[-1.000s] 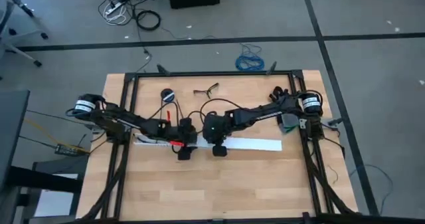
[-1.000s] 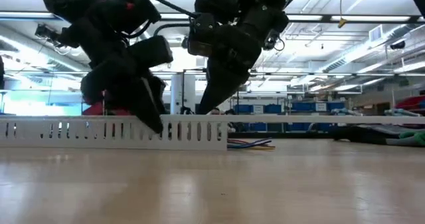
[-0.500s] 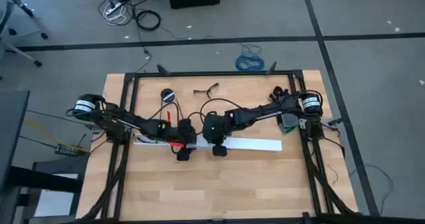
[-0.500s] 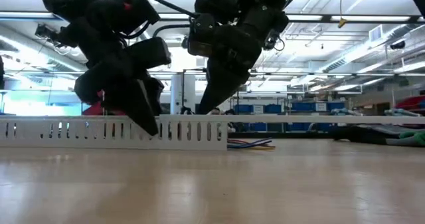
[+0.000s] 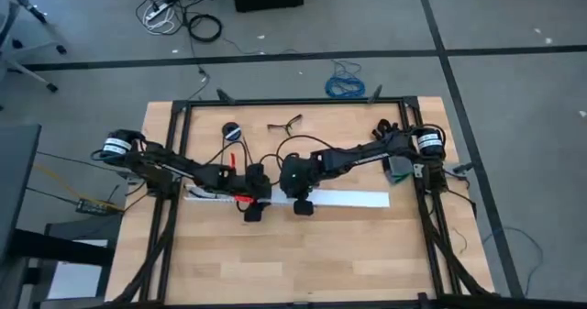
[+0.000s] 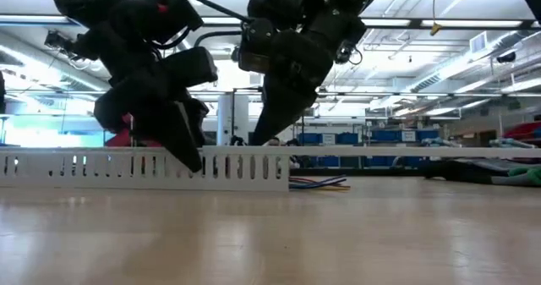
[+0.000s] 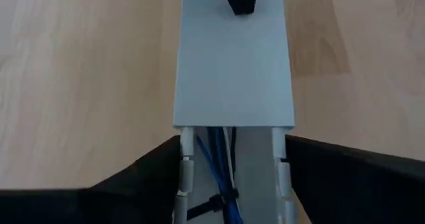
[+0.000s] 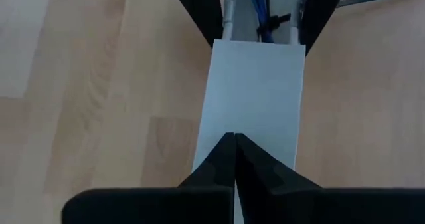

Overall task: Ziptie cables
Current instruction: Close the white cable duct

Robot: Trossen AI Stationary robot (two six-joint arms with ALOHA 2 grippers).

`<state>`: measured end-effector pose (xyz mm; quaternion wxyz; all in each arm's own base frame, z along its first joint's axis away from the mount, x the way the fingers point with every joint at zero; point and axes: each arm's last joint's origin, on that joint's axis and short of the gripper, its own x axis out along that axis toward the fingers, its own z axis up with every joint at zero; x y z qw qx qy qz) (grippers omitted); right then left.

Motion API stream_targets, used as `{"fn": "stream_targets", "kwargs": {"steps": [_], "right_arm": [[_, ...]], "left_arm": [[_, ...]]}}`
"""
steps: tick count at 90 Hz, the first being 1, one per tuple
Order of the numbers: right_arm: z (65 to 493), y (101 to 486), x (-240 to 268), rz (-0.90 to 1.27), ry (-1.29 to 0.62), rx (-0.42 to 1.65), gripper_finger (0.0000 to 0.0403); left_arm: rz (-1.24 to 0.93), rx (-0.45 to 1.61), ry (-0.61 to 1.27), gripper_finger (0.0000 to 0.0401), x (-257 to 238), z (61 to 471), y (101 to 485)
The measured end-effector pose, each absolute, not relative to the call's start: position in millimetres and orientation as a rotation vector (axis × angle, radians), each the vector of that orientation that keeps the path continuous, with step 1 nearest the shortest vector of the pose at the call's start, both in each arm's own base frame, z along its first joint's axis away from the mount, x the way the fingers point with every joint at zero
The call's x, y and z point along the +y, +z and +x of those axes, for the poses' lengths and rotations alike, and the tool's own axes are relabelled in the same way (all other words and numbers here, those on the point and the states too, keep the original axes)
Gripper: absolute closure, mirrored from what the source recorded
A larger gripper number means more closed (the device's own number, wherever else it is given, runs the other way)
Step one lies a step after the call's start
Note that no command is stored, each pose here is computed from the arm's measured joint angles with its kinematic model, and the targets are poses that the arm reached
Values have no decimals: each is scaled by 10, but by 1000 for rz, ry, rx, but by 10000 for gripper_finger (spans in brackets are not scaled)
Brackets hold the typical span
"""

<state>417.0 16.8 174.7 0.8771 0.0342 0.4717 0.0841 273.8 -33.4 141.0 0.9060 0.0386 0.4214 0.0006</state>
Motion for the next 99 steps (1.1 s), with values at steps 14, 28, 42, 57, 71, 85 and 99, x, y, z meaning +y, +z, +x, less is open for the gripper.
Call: {"fn": "stream_targets", "kwargs": {"steps": [14, 28, 42, 57, 71, 85, 99], "right_arm": [[4225, 1686, 142, 82, 204, 955, 402], [4236, 1651, 120, 87, 217, 959, 402], [4228, 1645, 120, 87, 214, 974, 402], [4201, 1629, 118, 93, 203, 1010, 402], [4186, 1630, 118, 102, 199, 1025, 402], [4185, 1628, 117, 104, 197, 1025, 402], [4185, 1626, 119, 107, 201, 1023, 403]], "left_arm": [[76, 869, 0, 166, -337, 2737, 1411], [62, 868, 6, 161, -349, 2736, 1411], [76, 898, 0, 135, -355, 2721, 1405], [95, 956, 19, 105, -352, 2701, 1413], [99, 1033, 29, 88, -344, 2645, 1385], [92, 1047, 22, 85, -342, 2608, 1343], [78, 1000, 6, 94, -352, 2646, 1362]]}}
